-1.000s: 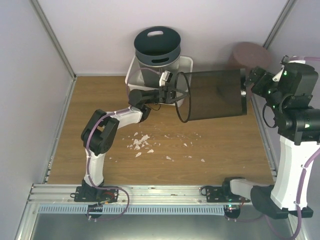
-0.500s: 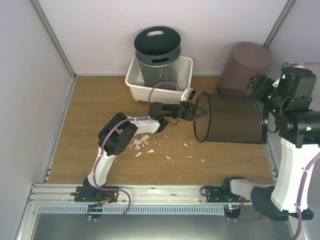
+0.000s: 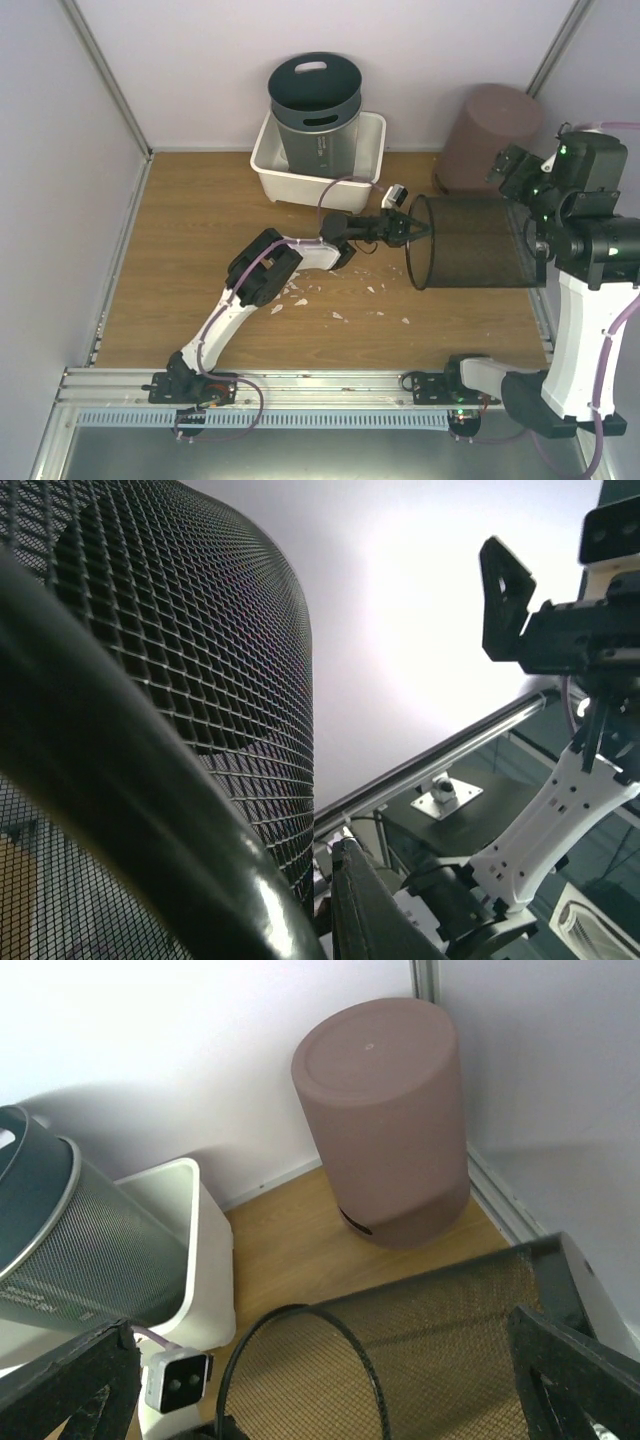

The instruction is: Turn the large container upside down

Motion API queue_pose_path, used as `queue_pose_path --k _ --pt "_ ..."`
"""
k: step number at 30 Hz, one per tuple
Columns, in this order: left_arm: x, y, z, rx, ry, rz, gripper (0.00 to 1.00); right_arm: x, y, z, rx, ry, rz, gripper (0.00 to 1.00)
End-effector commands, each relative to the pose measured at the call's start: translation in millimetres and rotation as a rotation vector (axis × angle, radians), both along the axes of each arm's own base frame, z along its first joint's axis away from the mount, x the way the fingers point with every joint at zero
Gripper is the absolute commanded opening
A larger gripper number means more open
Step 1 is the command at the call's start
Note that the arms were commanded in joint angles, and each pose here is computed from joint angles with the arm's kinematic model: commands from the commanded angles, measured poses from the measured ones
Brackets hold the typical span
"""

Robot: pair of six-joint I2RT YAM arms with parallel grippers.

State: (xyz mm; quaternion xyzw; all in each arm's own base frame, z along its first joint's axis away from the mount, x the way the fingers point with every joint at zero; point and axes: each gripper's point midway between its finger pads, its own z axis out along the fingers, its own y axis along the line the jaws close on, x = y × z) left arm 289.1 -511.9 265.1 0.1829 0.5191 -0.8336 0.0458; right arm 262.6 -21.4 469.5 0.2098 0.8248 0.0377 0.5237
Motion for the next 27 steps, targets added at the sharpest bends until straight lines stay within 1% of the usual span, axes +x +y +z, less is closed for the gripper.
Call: queue_pose_path --k 1,3,10,13,18,27 --pt "-13 47 85 -0.385 -0.222 0.068 0.00 9 4 -4 0.002 -0.003 0.019 1.00" --pt "-6 47 86 -0.395 -0.216 0.072 0.00 11 3 -7 0.000 0.000 0.013 1.00" --pt "20 43 75 -0.433 -0.125 0.074 0.00 15 3 -7 0.014 0.002 0.006 1.00" --pt "22 42 76 -0.452 -0.134 0.076 0.00 15 3 -6 0.017 0.003 0.003 1.00" --pt "28 40 75 -0.486 -0.105 0.080 0.00 15 3 -1 0.014 0.009 0.002 1.00" --pt "28 32 61 -0.487 -0.082 0.088 0.00 20 5 -3 0.012 0.010 0.013 1.00"
